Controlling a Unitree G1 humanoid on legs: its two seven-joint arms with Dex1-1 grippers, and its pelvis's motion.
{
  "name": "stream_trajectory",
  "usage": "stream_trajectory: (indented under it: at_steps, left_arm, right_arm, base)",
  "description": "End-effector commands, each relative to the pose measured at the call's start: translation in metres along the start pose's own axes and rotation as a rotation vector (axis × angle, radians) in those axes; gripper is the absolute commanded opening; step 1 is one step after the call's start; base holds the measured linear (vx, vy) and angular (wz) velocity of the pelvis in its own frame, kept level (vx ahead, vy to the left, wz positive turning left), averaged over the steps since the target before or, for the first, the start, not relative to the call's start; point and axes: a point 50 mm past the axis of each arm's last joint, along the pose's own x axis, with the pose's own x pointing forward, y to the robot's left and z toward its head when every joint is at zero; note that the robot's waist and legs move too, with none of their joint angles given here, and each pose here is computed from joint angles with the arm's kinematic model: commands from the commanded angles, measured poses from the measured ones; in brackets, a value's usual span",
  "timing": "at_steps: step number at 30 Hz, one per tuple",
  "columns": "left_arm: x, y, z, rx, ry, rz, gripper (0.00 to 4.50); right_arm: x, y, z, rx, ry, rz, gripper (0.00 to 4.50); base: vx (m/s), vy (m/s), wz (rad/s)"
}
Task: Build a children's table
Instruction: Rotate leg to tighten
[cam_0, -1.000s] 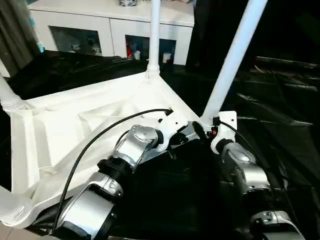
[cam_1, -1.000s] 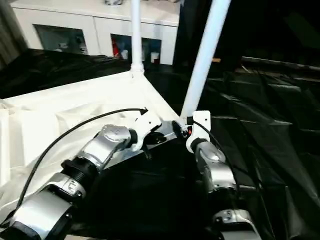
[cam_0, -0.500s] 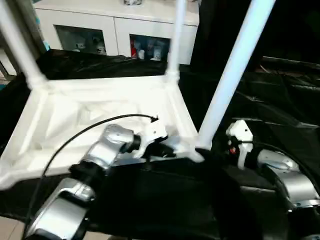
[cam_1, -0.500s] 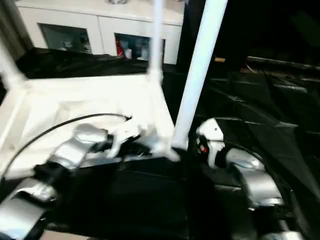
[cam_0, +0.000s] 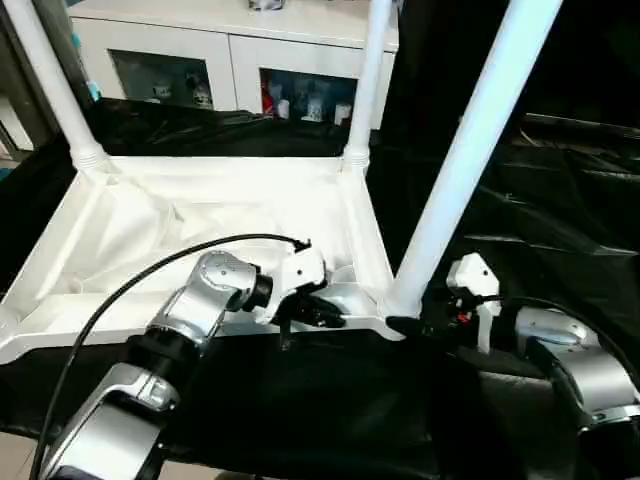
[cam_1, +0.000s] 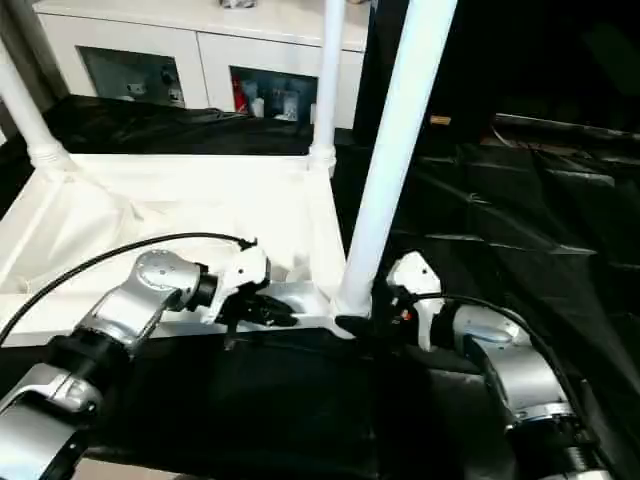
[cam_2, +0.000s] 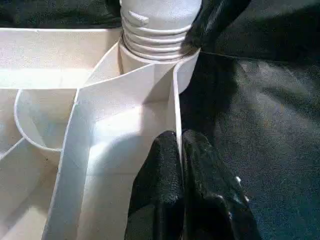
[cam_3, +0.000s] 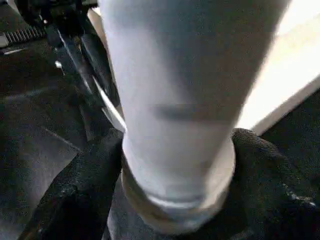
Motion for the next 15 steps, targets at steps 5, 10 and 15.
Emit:
stream_trajectory:
  at_steps: [5, 10, 15]
  left_arm:
    - [0.006, -0.006, 0.007, 0.026, -0.046, -0.062, 0.0]
    - [0.006, -0.007, 0.007, 0.025, -0.046, -0.062, 0.0]
    - [0.011, 0.0, 0.009, -0.012, -0.06, 0.019, 0.0]
  right_arm:
    - [0.002, 0.003, 0.0, 0.001, 0.007, 0.024, 2.78]
    - [0.002, 0.005, -0.003, 0.007, 0.013, 0.023, 2.74]
    - [0.005, 0.0, -0.012, 0.075, 0.003, -0.098, 2.74]
  base:
    - [0.0, 0.0, 0.0]
    - [0.0, 0.0, 0.0]
    - [0.0, 0.0, 0.0]
